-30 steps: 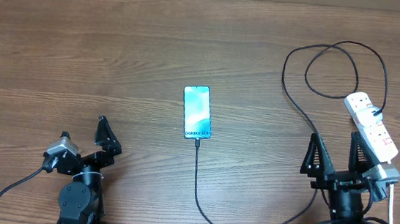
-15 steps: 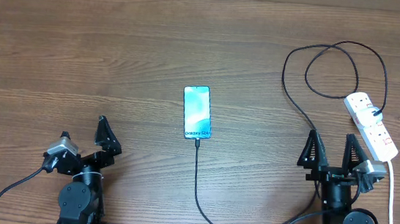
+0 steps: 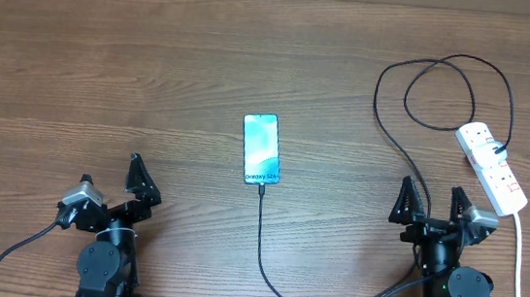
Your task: Plug charger to phone and switch on socket
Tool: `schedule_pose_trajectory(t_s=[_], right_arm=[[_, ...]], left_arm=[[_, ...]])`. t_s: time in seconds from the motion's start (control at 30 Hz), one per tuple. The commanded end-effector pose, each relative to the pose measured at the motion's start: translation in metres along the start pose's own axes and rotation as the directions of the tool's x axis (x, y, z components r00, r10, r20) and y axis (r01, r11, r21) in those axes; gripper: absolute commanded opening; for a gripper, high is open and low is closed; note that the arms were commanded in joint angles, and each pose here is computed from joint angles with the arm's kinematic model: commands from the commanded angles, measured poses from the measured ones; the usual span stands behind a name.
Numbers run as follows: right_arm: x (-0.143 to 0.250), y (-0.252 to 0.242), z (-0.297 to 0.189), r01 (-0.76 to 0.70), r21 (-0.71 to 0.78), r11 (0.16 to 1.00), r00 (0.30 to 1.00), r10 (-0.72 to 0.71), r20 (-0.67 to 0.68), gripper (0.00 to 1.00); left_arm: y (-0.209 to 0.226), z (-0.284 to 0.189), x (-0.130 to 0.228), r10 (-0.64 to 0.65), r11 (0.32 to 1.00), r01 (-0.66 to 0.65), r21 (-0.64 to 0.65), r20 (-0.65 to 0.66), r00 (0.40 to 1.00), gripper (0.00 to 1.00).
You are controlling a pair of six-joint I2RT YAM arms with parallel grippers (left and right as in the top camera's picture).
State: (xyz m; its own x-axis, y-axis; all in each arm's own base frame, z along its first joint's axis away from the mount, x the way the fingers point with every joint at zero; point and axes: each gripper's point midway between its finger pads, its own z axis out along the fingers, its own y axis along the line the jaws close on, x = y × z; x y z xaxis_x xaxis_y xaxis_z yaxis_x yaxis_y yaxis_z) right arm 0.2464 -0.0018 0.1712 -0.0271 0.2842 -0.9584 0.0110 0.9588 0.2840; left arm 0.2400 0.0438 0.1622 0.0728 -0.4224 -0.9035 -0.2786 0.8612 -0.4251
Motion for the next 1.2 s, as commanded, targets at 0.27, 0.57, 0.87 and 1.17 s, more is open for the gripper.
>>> schedule_pose_trajectory(t_s=[0.27, 0.57, 0.87, 1.17], right_arm=[[0.002, 0.001, 0.0, 0.066, -0.01, 0.998, 0.998, -0.066, 0.002, 1.0], [0.002, 0.001, 0.0, 0.066, -0.01, 0.998, 0.998, -0.066, 0.003, 1.0], [0.001, -0.002, 0.0, 0.066, 0.004, 0.998, 0.998, -0.066, 0.006, 1.0], [0.001, -0.002, 0.0, 0.066, 0.005, 0.998, 0.998, -0.066, 0.006, 1.0]], left_arm=[[0.001, 0.0, 0.001, 0.023, 1.0, -0.023, -0.002, -0.002, 1.0, 1.0], [0.001, 0.0, 0.001, 0.023, 1.0, -0.023, -0.002, -0.002, 1.0, 1.0], [0.002, 0.0, -0.003, 0.018, 1.0, -0.018, -0.005, 0.014, 1.0, 0.99], [0.011, 0.0, -0.007, 0.016, 0.999, -0.015, -0.041, 0.03, 0.999, 0.99]])
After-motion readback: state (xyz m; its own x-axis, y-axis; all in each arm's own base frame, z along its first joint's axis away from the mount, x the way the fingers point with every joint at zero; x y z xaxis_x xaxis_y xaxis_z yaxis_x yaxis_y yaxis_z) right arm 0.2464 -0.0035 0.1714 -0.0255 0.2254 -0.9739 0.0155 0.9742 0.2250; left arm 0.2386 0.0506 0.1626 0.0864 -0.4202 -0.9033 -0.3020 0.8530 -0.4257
